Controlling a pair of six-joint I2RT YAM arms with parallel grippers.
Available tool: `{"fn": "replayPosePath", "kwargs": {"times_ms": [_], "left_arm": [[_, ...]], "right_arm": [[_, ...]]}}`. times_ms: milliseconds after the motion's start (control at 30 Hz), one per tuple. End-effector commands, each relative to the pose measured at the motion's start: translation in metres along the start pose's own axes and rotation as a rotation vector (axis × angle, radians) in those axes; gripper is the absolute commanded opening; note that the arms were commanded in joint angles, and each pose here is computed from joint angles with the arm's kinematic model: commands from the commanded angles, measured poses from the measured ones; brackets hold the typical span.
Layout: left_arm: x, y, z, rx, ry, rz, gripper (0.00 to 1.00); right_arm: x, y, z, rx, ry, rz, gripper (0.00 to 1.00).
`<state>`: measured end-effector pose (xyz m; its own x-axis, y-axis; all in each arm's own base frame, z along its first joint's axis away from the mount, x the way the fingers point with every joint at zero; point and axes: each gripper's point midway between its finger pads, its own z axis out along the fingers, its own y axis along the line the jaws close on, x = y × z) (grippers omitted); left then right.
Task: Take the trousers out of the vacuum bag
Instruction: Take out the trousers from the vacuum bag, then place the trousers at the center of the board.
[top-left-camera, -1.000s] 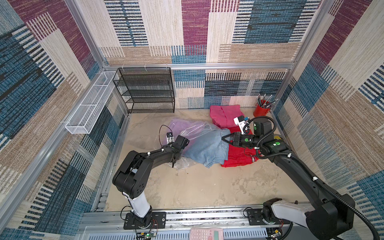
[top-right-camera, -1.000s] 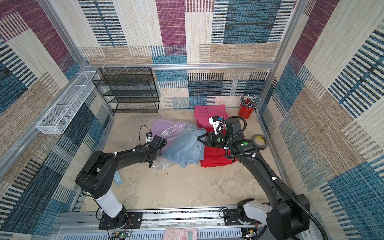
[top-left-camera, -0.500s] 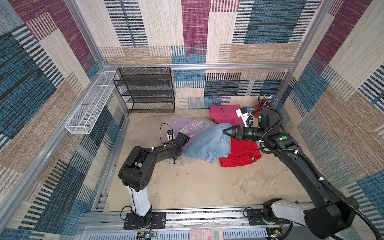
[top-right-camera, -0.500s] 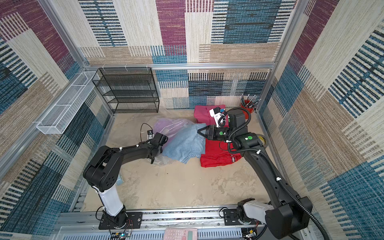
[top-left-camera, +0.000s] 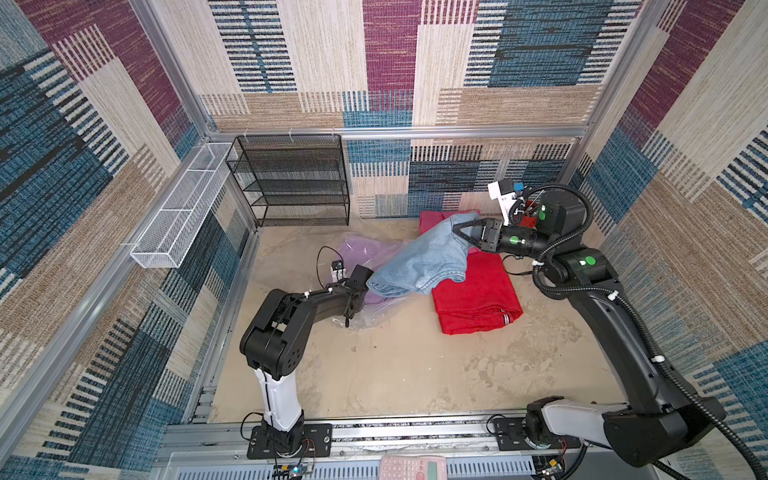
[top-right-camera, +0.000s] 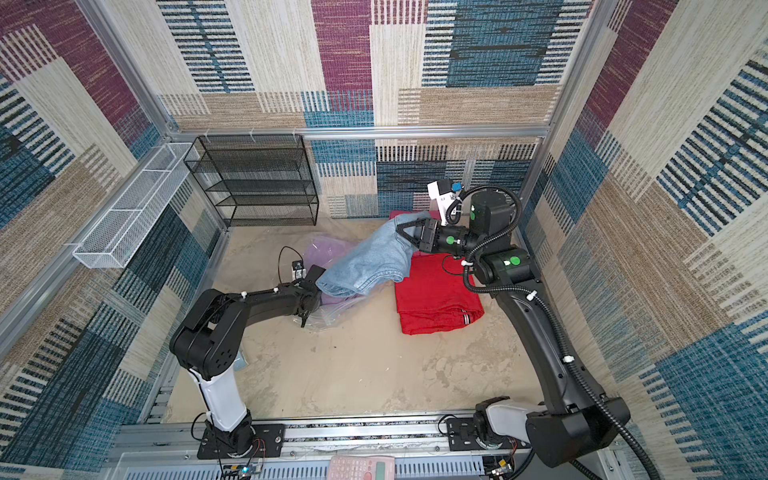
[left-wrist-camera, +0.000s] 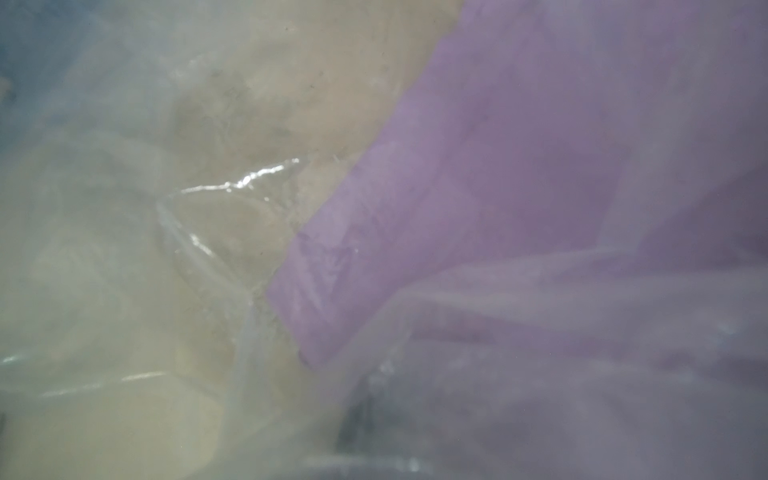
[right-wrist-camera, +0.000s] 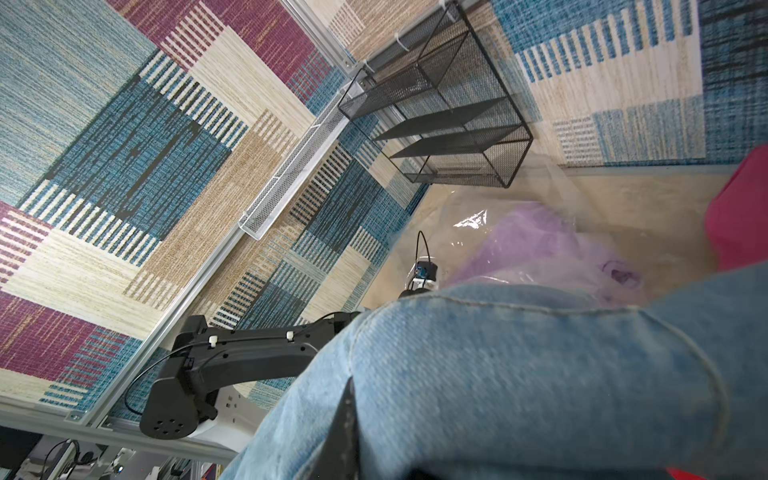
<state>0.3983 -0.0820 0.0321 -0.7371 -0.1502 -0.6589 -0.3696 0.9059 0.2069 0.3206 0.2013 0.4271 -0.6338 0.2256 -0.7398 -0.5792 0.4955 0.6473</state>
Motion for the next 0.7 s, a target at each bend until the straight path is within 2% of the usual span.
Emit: {"fn": "replayPosePath", "kwargs": {"times_ms": [0,133,400,533,667], "left_arm": [[0.025,0.018,0.001,-0.049,0.089,0.068,0.00],[0.027,0.020,0.000,-0.052,0.090,0.063,0.00],[0.029,0.023,-0.003,-0.048,0.098,0.058,0.00],[0.029,0.034,-0.017,-0.039,0.094,0.034,0.00],[0.018,0.051,-0.046,0.004,0.073,-0.031,0.00]], "right_arm": [[-0.054,0.022,-0.015,-0.020,-0.182,-0.161,0.00],[-0.083,0.026,-0.031,0.017,-0.265,-0.196,0.00],[-0.122,0.000,-0.039,0.097,-0.358,-0.210,0.00],[-0.132,-0.018,-0.029,0.103,-0.393,-0.183,0.00],[-0.132,-0.059,-0.008,0.155,-0.382,-0.147,0.00]]}}
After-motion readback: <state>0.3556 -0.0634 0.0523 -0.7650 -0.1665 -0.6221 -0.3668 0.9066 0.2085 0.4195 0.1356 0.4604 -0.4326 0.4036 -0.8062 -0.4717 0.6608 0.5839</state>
